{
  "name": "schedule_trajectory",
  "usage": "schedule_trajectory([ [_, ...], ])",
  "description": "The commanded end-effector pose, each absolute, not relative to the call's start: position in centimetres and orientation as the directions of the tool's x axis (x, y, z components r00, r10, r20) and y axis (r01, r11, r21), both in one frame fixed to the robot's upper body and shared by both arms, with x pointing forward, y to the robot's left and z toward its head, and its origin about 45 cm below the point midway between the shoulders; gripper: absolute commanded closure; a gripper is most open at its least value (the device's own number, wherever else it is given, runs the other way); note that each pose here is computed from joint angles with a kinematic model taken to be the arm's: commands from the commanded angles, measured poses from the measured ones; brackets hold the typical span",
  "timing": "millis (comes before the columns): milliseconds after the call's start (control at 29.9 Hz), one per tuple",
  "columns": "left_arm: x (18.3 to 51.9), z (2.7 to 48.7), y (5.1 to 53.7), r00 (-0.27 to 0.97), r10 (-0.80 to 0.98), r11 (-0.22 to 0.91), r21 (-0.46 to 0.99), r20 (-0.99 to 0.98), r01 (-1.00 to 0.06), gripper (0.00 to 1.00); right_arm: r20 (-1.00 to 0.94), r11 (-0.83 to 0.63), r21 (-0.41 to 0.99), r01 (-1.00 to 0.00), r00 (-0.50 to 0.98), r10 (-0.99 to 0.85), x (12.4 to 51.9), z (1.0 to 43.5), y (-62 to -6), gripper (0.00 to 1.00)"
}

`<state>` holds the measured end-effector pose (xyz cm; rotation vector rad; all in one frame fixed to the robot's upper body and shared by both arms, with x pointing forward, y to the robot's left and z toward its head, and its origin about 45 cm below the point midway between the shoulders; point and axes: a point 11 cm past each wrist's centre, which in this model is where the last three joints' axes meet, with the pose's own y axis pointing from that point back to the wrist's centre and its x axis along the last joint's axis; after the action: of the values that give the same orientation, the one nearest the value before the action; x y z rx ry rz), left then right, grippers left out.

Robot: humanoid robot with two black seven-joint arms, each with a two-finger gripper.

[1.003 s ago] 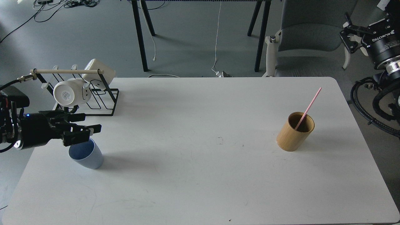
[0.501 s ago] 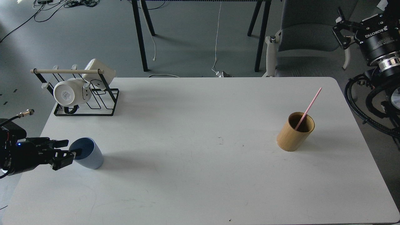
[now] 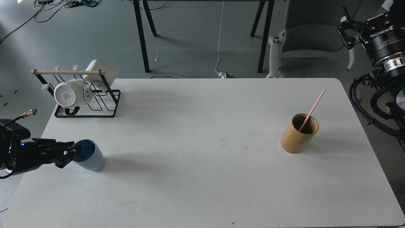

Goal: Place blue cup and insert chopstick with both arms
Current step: 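Grasp the light blue cup with the left gripper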

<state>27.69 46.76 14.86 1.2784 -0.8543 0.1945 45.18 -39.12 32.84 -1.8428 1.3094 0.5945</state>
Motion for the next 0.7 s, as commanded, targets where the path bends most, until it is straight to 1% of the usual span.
schedule_trajectory([
  [0,27.7,14.4,46.2,0.685,-0.337,0.328,0.762,0.646,-0.558,0.90,-0.741,-0.160,-0.327,-0.931,0.358,-0.568,45.1,33.0,-39.3,0.00],
  [67,27.7,14.3,46.1,0.683,-0.349,0.328,0.766,0.642,-0.553,0.96,-0.741,-0.158,-0.329,-0.931,0.359,-0.567,45.1,33.0,-39.4,0.00],
  [134,27.8,14.5,46.2,0.679,-0.355,0.327,0.766,0.643,-0.554,1.00,-0.741,-0.157,-0.330,-0.931,0.358,-0.569,45.1,33.1,-39.4,0.00],
  [301,29.3,15.9,44.9,0.637,-0.367,0.359,0.735,0.678,-0.576,1.00,-0.741,-0.156,-0.331,-0.931,0.359,-0.568,45.1,33.1,-39.5,0.00],
  [435,30.4,17.8,42.8,0.602,-0.386,0.408,0.714,0.699,-0.569,1.00,-0.736,-0.154,-0.339,-0.928,0.364,-0.571,45.3,33.6,-39.6,0.00],
  [501,30.6,18.9,40.1,0.590,-0.422,0.454,0.724,0.688,-0.520,1.00,-0.728,-0.152,-0.358,-0.921,0.378,-0.572,45.7,34.7,-39.6,0.00],
  [568,31.1,20.5,36.5,0.555,-0.497,0.495,0.744,0.667,-0.450,1.00,-0.703,-0.164,-0.404,-0.900,0.420,-0.574,46.3,37.3,-39.2,0.00],
  [669,31.6,22.6,31.8,0.489,-0.594,0.523,0.768,0.639,-0.369,1.00,-0.659,-0.175,-0.452,-0.875,0.460,-0.595,46.7,40.7,-39.5,0.00],
])
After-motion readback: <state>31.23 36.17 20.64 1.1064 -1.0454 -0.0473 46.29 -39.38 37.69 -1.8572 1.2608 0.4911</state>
